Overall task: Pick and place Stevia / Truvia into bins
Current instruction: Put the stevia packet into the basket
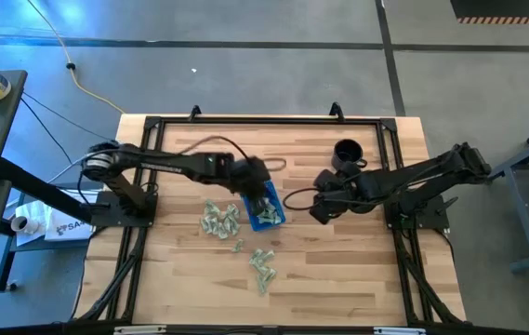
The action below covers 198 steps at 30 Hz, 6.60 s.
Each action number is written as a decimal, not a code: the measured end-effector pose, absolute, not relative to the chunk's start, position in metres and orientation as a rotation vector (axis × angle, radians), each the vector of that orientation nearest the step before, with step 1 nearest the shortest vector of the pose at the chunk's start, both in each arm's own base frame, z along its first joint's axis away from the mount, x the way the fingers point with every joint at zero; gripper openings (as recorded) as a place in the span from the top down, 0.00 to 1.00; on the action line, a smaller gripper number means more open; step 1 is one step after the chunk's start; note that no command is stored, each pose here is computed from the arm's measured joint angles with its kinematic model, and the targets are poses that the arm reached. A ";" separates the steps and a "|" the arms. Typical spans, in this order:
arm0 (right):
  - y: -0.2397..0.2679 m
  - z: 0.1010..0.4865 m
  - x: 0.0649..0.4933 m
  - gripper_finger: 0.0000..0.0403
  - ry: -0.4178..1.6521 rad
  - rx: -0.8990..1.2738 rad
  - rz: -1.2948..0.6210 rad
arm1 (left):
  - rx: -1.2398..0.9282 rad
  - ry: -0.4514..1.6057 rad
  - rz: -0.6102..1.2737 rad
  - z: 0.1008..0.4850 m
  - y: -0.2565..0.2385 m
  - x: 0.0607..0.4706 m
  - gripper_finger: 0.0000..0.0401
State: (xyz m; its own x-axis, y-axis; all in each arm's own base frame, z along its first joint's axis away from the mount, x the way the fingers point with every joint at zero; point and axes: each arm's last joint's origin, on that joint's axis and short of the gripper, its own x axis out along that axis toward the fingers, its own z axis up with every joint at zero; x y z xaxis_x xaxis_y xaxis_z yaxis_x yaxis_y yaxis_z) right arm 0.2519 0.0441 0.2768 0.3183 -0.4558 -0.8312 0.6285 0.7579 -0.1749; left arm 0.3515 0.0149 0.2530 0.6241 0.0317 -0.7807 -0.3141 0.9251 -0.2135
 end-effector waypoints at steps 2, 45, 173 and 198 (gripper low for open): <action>0.045 0.275 0.251 0.27 1.034 0.187 -0.712 | -0.358 0.890 0.210 0.238 0.009 0.362 0.91; 0.145 0.143 0.399 0.32 1.097 -0.107 0.194 | -0.515 1.213 0.559 0.214 -0.120 0.165 0.46; 0.094 0.247 0.423 0.96 1.026 -0.152 -0.061 | -0.297 1.101 0.028 0.202 -0.020 0.239 0.42; 0.059 0.258 0.356 0.31 1.291 -0.085 -0.394 | -0.615 0.831 0.120 0.198 -0.056 0.274 0.42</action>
